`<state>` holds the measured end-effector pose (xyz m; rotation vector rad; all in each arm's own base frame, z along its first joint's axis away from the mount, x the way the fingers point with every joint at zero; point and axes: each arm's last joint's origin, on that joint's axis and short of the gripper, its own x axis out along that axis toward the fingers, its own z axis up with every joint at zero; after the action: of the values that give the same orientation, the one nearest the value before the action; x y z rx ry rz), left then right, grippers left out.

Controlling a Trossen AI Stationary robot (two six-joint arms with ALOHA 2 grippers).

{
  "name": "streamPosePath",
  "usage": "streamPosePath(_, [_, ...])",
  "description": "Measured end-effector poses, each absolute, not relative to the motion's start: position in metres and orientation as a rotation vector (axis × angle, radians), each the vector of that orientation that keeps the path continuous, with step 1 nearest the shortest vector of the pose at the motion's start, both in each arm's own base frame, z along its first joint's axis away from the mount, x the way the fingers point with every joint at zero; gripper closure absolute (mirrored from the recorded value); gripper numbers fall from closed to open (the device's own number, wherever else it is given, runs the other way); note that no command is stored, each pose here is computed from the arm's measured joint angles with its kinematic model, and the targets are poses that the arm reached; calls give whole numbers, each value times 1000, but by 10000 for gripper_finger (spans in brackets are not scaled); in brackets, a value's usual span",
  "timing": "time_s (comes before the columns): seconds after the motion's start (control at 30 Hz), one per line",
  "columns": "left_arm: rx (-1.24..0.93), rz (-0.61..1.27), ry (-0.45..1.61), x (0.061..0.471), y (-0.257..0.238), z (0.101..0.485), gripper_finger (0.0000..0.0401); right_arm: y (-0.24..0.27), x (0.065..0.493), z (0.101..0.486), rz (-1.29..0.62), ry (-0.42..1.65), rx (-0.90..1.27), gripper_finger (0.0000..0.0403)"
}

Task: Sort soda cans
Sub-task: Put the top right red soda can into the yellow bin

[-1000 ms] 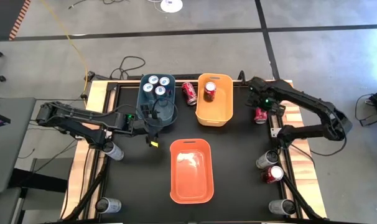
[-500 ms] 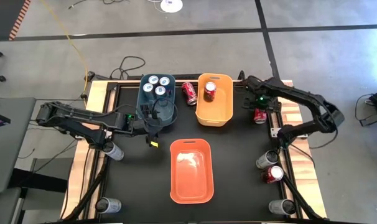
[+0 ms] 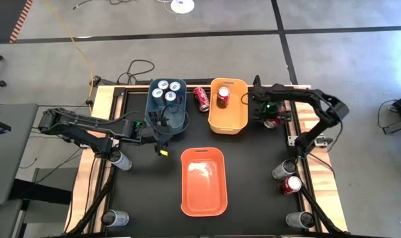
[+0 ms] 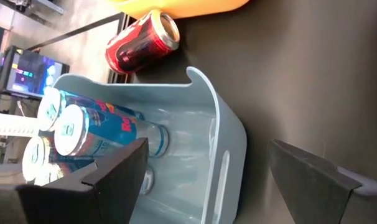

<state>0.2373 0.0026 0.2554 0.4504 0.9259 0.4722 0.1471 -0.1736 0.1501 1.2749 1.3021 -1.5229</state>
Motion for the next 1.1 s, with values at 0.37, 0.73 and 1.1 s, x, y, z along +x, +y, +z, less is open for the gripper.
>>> streamPosePath(0.37, [412, 492, 951, 234, 3, 253, 76, -174, 152, 145, -1556, 1277, 1296, 89])
streamPosePath(0.73, [433, 549, 918, 236, 4, 256, 76, -145, 142, 201, -1396, 1111, 1241, 83])
streamPosePath(1.1, [484, 521, 832, 245, 3, 263, 76, -69, 122, 274, -930, 789, 1042, 86])
